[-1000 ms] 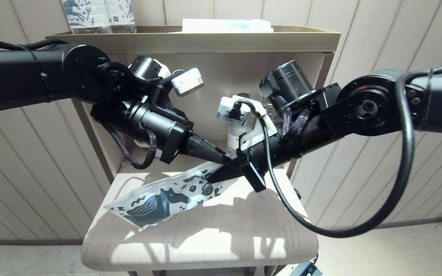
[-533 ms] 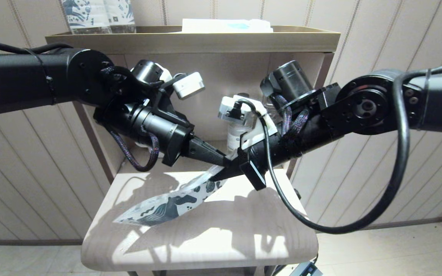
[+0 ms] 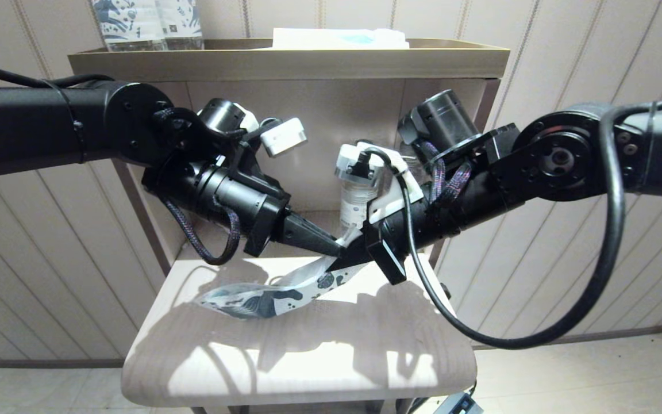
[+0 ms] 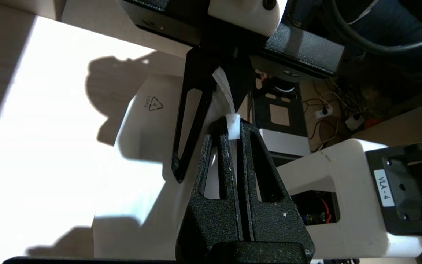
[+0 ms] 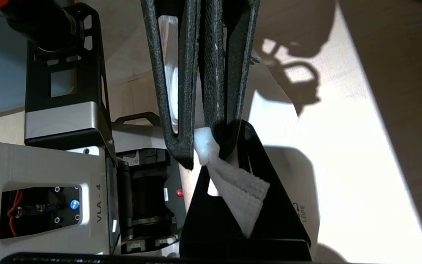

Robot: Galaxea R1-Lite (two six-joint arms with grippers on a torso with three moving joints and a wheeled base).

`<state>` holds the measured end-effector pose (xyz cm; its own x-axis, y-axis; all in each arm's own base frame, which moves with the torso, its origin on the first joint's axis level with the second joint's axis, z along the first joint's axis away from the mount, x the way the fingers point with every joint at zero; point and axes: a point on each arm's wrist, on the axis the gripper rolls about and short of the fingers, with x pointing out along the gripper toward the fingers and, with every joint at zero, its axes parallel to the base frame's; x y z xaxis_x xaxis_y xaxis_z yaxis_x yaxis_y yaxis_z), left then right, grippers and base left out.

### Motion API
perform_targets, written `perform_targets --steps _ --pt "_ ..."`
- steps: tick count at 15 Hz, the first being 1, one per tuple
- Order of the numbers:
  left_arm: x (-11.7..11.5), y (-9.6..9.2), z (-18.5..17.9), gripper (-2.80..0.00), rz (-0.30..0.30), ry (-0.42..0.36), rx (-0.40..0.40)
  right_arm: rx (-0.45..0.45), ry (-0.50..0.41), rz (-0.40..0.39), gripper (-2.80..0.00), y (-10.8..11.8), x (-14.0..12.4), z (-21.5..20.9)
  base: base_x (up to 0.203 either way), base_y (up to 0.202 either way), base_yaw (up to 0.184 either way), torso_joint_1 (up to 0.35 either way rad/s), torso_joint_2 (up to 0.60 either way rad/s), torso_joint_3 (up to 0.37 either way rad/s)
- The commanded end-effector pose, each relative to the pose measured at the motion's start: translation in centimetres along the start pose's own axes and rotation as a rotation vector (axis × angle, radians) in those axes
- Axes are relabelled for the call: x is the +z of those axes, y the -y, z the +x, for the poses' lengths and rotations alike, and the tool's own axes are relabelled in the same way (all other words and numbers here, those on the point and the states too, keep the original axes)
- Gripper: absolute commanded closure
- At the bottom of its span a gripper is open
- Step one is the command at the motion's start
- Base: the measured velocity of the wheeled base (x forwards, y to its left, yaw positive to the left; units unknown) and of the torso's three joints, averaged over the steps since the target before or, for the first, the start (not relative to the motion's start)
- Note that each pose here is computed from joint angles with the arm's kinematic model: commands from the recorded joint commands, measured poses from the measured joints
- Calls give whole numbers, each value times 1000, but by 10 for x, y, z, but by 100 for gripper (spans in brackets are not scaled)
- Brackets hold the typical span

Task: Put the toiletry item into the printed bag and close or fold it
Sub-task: Close the strorage bag and place it on the desk

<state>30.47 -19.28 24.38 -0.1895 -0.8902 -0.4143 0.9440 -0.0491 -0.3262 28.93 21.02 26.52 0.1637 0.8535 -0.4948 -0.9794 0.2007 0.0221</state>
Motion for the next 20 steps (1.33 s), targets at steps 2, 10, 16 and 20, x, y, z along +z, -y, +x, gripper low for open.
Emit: perform_targets --steps 2,10,16,20 --pt "-3 2 -1 0 -7 -7 -4 -5 6 -1 0 -1 0 -6 0 0 0 0 0 0" --pt "-10 0 0 0 -26 -16 -5 -8 9 -3 0 -5 0 -12 0 0 0 0 0 0" --pt "-14 0 -2 0 -36 -21 -2 -28 13 5 0 -4 -3 -22 0 0 0 0 0 0" --pt "-11 -3 -1 0 -1 -3 6 -12 4 7 0 -10 -7 -21 0 0 0 0 0 0"
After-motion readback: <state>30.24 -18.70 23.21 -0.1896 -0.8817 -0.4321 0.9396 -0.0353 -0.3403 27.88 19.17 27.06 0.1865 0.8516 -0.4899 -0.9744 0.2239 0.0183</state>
